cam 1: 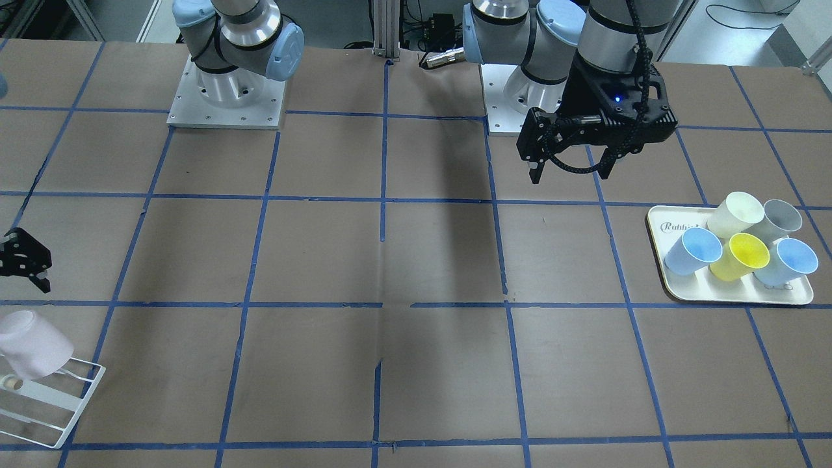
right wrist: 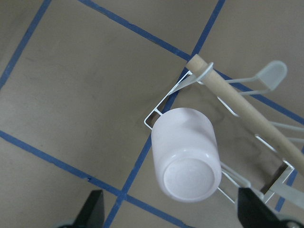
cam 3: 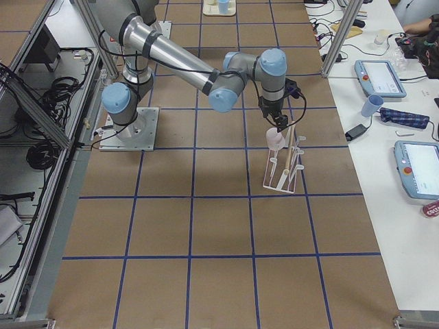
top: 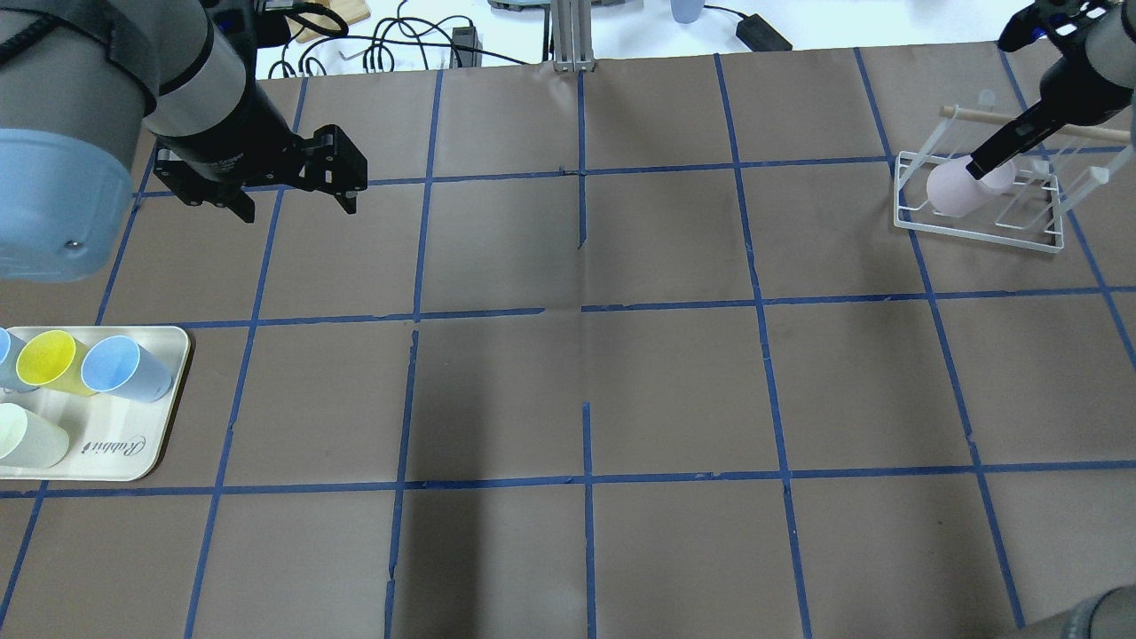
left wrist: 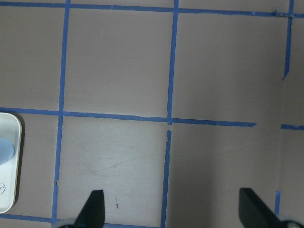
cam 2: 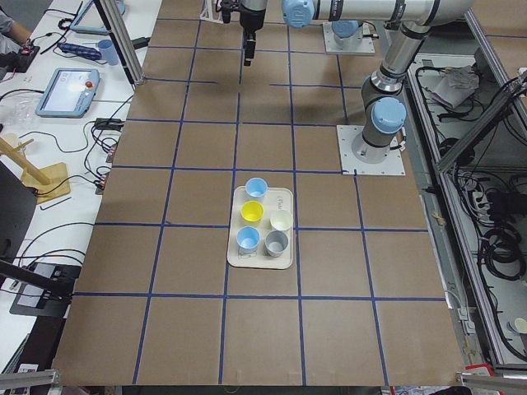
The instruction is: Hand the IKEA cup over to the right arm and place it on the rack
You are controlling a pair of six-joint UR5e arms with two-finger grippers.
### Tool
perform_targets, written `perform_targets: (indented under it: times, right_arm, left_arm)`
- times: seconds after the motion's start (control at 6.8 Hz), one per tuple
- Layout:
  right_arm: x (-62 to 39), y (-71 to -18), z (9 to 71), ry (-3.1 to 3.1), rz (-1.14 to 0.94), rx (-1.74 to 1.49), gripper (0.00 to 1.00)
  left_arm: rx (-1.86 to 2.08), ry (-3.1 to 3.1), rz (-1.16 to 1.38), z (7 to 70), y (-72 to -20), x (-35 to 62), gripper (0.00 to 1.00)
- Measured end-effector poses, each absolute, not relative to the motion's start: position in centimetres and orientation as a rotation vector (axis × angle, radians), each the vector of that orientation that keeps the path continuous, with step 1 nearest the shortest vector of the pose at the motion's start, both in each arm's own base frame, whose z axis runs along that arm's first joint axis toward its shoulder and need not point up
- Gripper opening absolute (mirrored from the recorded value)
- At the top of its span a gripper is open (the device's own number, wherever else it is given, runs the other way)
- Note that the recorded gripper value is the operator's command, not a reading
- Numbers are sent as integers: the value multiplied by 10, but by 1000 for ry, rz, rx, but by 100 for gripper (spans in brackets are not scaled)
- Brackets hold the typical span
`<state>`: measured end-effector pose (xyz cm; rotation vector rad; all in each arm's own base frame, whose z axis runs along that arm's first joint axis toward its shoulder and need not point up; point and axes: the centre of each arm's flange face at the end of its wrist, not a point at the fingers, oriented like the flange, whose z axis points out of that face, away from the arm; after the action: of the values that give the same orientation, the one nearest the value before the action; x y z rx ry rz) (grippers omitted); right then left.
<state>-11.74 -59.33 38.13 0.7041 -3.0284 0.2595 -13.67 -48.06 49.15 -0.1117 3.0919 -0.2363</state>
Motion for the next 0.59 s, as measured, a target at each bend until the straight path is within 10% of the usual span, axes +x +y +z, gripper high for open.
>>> perform_targets:
  times: [0.59]
  right_arm:
    - [-16, -514, 466, -3190, 125, 268, 100]
  left_arm:
    - [-113, 3092, -239, 492, -481, -136, 100]
